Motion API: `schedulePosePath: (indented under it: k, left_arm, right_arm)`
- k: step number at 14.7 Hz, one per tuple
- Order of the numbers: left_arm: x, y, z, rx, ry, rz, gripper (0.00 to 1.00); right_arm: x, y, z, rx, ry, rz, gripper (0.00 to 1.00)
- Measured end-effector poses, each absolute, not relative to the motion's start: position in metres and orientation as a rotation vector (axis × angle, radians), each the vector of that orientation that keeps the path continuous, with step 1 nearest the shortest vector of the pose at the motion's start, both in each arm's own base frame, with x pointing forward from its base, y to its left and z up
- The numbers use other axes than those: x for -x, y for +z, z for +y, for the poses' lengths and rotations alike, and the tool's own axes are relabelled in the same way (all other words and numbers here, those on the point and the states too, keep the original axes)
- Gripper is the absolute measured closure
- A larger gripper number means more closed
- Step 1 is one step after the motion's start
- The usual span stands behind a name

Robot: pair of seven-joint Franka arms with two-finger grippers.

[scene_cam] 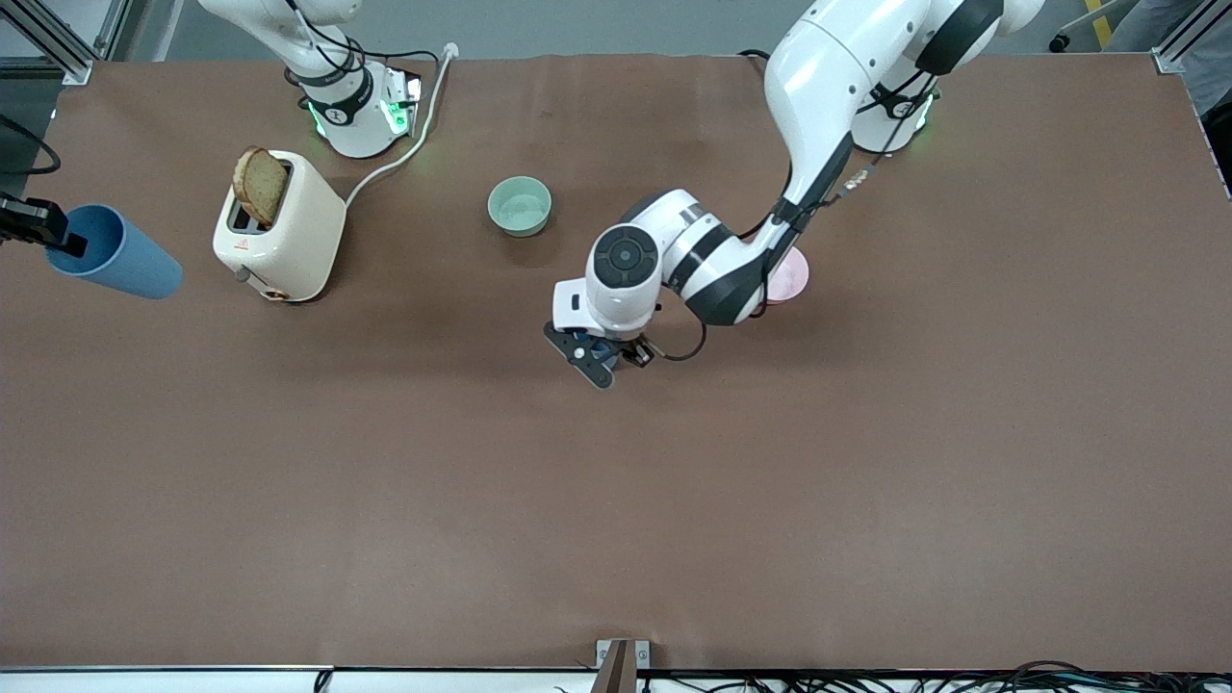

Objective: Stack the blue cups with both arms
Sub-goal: 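Carry the cup to mid-table with the left gripper while the right gripper lifts its cup, then open the left gripper and withdraw while the right gripper carries its cup over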

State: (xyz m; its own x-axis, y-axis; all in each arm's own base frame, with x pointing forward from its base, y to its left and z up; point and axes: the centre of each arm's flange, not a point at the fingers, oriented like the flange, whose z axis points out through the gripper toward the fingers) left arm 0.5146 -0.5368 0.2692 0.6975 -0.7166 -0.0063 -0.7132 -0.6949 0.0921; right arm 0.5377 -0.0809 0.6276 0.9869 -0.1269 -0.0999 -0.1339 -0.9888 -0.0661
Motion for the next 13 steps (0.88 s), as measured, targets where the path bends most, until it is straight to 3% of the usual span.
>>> schedulePosePath:
  k: [4, 5, 7, 10, 13]
  left_arm:
    - [-0.521, 0.257, -0.529, -2.834, -0.083, -1.173, 0.91]
    - [-0.523, 0.259, -0.528, -2.834, -0.077, -1.169, 0.85]
    - [-0.531, 0.281, -0.527, -2.835, -0.049, -1.158, 0.67]
    - [-0.540, 0.369, -0.499, -2.886, -0.083, -1.125, 0.38]
    - [-0.584, 0.466, -0.409, -2.965, 0.014, -0.939, 0.09]
  right_arm:
    - [-0.535, 0.627, -0.080, 3.056, 0.175, 0.205, 0.96]
    - [-0.535, 0.627, -0.080, 3.055, 0.176, 0.205, 0.96]
    - [-0.535, 0.627, -0.080, 3.055, 0.178, 0.205, 0.96]
    - [-0.536, 0.626, -0.073, 3.056, 0.185, 0.188, 0.96]
    - [-0.539, 0.626, -0.044, 3.059, 0.194, 0.189, 0.96]
